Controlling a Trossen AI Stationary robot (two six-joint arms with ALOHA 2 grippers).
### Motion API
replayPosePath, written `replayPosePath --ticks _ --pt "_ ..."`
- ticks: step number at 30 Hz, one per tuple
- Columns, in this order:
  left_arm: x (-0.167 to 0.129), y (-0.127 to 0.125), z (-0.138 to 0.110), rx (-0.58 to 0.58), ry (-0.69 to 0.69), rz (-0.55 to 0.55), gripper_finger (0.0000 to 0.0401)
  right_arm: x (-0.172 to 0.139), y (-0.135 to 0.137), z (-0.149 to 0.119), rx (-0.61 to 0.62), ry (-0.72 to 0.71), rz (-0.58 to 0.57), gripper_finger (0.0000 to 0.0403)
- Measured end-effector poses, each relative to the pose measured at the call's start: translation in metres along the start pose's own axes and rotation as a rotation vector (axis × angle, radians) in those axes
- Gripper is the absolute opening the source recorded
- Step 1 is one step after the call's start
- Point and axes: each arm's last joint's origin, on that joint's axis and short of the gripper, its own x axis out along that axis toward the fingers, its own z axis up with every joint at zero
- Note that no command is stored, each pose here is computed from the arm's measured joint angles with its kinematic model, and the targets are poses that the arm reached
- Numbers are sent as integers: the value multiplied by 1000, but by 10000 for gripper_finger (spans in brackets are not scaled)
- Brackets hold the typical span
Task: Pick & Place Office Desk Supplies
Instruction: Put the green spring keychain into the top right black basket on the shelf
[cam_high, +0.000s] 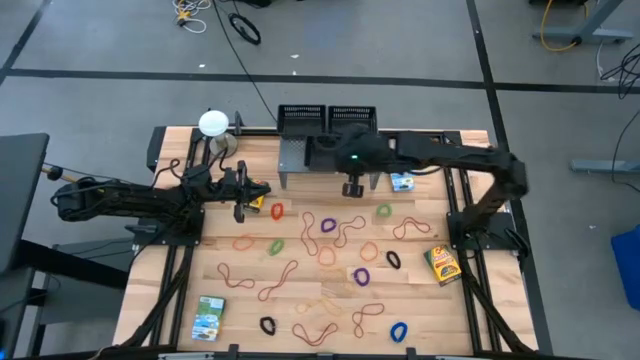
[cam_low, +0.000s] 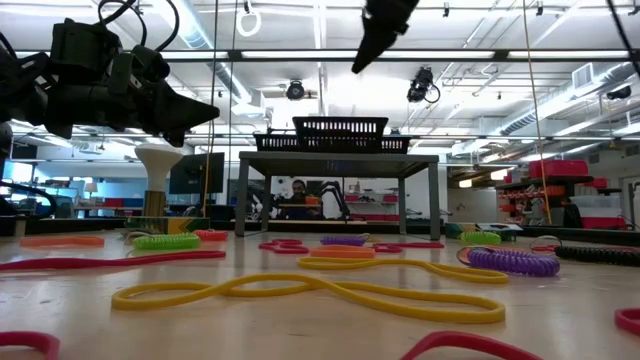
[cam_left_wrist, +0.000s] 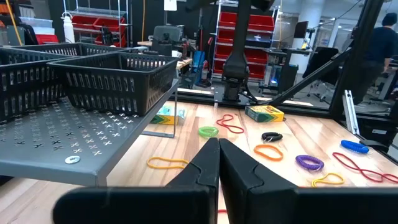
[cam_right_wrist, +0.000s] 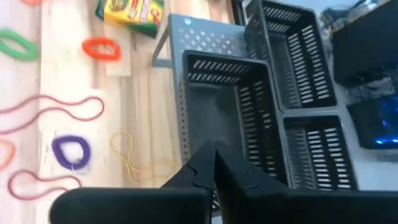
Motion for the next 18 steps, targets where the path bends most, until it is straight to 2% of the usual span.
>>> replayPosePath --ticks 7,14,18 --pt "0 0 0 0 0 0 9 -12 19 -57 135 -170 31 7" --pt "0 0 0 0 0 0 9 -19 51 -107 232 -398 65 8" --pt "0 0 0 0 1 0 9 -16 65 -133 292 -458 12 11"
